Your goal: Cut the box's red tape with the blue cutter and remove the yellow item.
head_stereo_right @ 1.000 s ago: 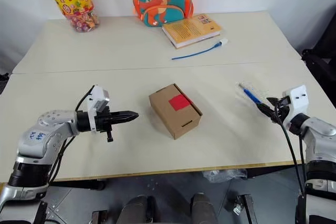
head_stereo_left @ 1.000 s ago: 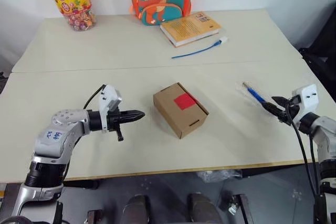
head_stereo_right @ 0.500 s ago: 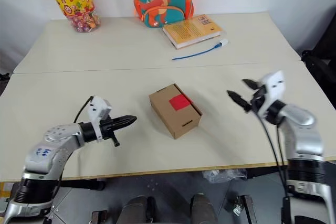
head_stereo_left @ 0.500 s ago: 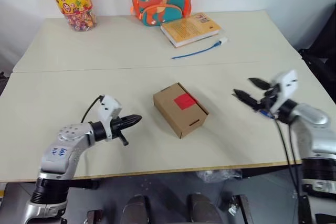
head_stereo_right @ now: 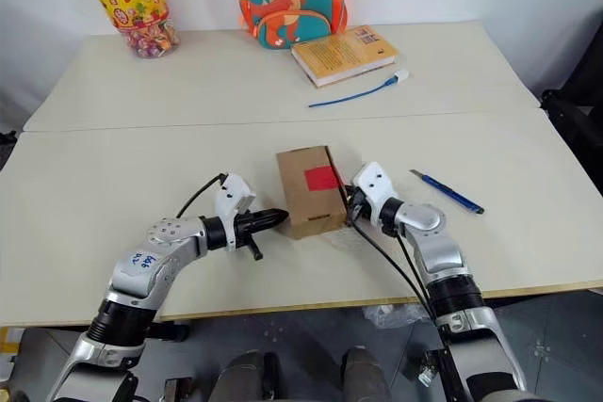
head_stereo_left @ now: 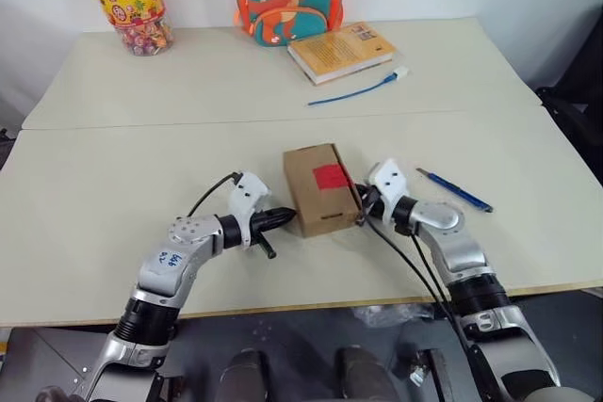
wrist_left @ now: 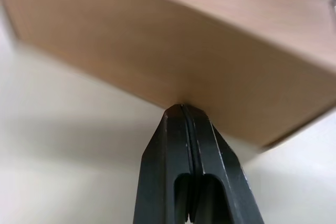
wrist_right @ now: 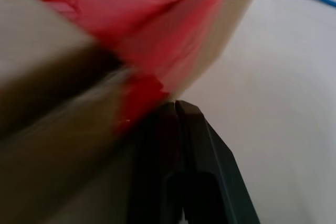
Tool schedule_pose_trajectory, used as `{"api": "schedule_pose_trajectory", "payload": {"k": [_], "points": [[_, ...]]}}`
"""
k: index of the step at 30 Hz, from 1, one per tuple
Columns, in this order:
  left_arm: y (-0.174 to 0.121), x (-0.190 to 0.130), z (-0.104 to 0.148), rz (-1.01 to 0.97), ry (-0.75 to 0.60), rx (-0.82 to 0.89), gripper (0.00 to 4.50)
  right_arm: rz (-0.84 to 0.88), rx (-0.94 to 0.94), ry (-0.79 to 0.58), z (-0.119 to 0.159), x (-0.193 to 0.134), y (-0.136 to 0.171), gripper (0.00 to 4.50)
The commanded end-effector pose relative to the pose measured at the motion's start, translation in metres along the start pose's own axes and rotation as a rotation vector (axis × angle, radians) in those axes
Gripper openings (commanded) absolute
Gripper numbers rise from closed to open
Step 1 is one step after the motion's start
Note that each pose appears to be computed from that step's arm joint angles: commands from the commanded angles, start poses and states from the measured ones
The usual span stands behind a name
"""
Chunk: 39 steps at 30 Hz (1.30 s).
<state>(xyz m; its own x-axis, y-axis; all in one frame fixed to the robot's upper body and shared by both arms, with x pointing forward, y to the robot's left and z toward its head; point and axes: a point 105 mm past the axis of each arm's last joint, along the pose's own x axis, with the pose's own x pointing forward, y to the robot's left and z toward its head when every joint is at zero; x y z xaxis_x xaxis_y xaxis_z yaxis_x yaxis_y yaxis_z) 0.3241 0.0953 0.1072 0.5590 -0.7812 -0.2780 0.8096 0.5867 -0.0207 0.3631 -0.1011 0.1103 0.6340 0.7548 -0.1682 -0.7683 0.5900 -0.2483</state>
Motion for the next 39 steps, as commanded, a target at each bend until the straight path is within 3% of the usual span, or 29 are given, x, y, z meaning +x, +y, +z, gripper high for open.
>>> {"api": "schedule_pose_trajectory", "payload": {"k": [1,10,17,28,35,39], "points": [[-0.015,-0.007,0.011,-0.05,-0.035,0.03,0.0,0.098,-0.005,-0.036,0.015,0.001,0.027,0.03],[-0.029,-0.032,0.002,-0.091,0.021,0.019,0.0,0.103,0.038,-0.007,0.018,-0.016,0.046,0.03],[-0.031,-0.041,-0.002,-0.08,0.056,0.004,0.0,0.202,0.099,0.053,0.012,-0.026,0.075,0.03],[-0.031,-0.049,-0.008,-0.094,0.094,-0.01,0.0,0.139,0.112,0.059,0.009,-0.033,0.064,0.03],[-0.03,-0.055,-0.01,-0.096,0.104,-0.004,0.0,0.057,0.149,-0.006,0.019,-0.044,0.046,0.03],[-0.017,-0.073,-0.009,-0.09,0.147,0.042,0.0,-0.014,0.178,-0.066,0.031,-0.054,0.029,0.03]]}}
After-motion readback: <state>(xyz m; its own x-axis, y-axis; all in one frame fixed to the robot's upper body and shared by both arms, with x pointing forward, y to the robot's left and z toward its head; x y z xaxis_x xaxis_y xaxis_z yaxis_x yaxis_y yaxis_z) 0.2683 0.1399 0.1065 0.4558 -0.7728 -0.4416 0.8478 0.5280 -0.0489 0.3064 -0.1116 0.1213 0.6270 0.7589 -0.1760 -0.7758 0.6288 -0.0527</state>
